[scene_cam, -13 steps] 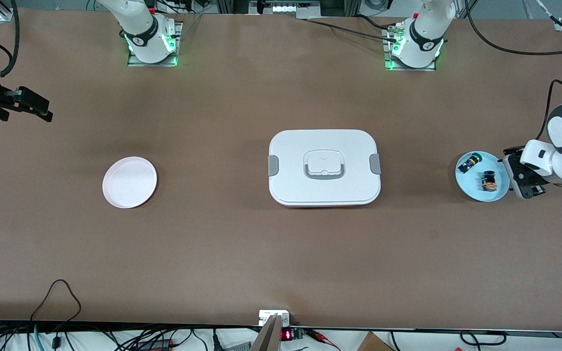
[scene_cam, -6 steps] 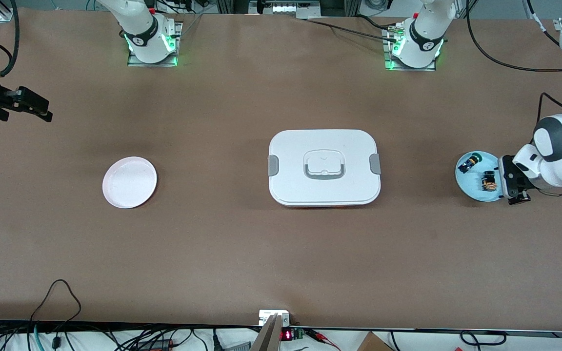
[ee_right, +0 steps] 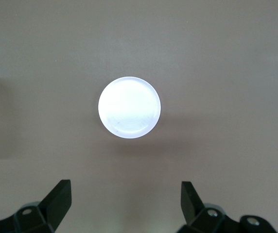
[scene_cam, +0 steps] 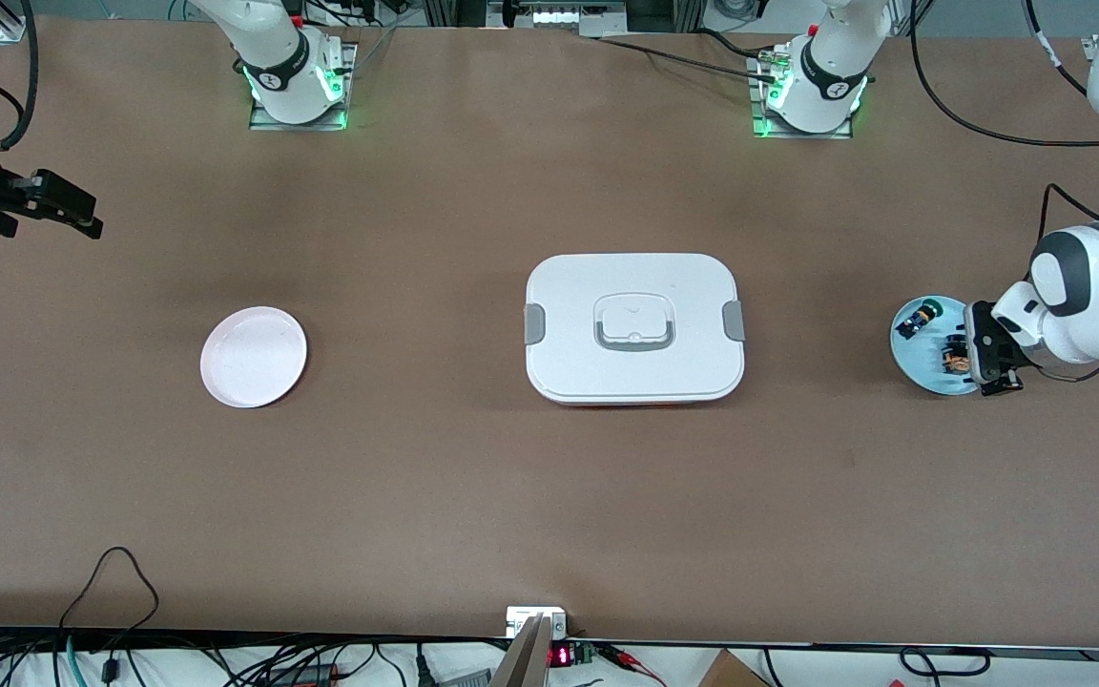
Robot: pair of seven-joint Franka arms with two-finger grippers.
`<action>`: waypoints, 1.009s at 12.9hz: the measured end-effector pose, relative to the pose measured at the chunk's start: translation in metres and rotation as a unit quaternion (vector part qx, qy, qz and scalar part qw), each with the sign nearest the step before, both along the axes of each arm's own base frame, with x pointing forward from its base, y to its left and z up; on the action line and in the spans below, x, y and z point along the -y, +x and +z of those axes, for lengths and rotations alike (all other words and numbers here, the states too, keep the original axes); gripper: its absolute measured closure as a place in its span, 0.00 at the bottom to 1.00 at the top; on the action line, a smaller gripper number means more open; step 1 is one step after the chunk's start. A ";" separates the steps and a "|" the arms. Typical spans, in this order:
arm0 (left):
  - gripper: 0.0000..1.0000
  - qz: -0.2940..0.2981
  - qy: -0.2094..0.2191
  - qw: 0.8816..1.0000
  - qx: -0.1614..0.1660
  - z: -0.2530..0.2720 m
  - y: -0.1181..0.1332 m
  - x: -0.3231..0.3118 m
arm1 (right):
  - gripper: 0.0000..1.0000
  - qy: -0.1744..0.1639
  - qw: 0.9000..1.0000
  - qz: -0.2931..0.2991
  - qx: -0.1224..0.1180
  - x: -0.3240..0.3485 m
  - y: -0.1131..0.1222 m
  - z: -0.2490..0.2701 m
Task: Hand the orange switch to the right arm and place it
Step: 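Lower the left gripper and grasp the orange-and-black switch, then carry the switch toward the middle while the right gripper reaches toward it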
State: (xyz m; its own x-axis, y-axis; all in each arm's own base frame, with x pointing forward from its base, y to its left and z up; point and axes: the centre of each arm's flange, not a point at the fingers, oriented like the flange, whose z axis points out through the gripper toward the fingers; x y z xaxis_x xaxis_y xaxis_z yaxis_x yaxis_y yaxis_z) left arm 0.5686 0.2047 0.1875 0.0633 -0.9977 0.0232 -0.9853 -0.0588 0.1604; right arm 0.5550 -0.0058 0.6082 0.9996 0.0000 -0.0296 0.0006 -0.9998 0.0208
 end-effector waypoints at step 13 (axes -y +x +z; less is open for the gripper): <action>0.26 0.020 -0.018 0.999 0.019 -0.001 -0.001 -0.002 | 0.00 0.001 1.000 0.001 -0.005 -0.001 0.000 -0.002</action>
State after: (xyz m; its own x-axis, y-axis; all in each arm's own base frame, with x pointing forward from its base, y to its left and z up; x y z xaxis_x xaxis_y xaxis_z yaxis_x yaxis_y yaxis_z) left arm 0.5675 0.2062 0.1862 0.1019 -0.9929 0.0618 -0.9877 -0.0936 0.1248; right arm 0.5546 -0.0049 0.6066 0.9992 0.0011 -0.0392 0.0019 -0.9998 0.0197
